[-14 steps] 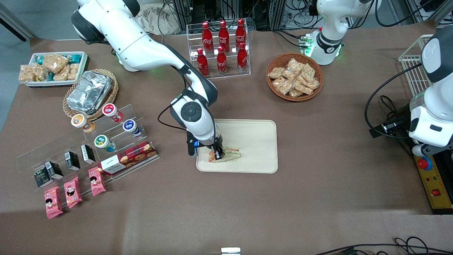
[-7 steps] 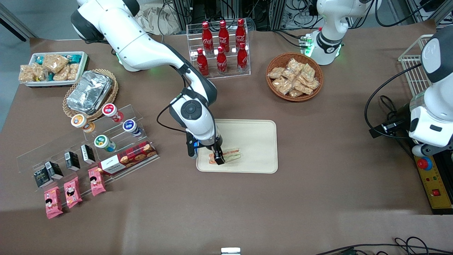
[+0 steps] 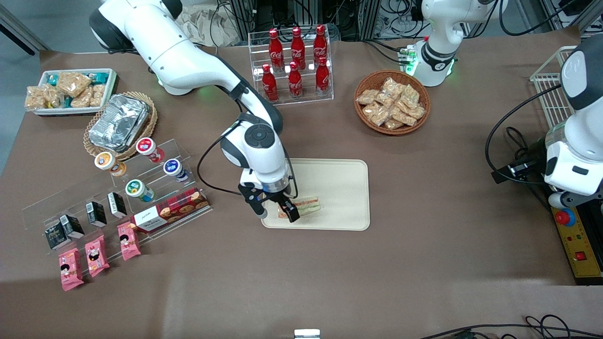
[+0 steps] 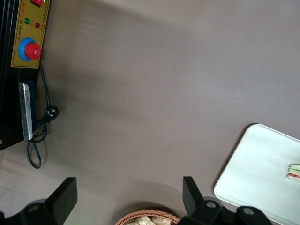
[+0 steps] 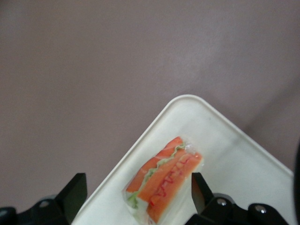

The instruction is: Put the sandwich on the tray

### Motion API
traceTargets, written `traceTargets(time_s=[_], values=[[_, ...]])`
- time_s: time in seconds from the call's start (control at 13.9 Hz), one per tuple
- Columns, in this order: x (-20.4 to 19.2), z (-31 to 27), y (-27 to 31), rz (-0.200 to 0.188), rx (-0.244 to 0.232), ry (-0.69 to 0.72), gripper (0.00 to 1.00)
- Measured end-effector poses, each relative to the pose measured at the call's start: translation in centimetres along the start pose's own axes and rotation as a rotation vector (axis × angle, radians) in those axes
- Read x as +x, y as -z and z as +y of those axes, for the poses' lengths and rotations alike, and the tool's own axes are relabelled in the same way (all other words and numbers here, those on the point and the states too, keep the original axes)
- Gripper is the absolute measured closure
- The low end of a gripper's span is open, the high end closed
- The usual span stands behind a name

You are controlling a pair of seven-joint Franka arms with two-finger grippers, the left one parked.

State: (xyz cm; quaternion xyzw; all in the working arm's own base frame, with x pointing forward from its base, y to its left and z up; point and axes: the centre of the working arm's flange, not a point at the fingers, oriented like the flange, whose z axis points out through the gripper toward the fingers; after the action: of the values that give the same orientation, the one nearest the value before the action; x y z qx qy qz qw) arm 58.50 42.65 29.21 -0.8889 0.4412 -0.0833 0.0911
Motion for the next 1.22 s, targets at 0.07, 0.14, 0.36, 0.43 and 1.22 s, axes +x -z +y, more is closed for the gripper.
traceTargets(time_s=[0.07, 0.14, 0.36, 0.43, 1.22], values=[[1.6, -0.2, 1.6, -0.041, -0.015, 0.032, 0.00], [3.6, -0.2, 3.6, -0.084, -0.030, 0.074, 0.00], [10.6, 0.9, 10.1, -0.154, -0.071, 0.231, 0.00], [12.7, 1.6, 11.8, -0.162, -0.090, 0.290, 0.00], [34.2, 15.2, 28.2, -0.251, -0.106, 0.671, 0.00]])
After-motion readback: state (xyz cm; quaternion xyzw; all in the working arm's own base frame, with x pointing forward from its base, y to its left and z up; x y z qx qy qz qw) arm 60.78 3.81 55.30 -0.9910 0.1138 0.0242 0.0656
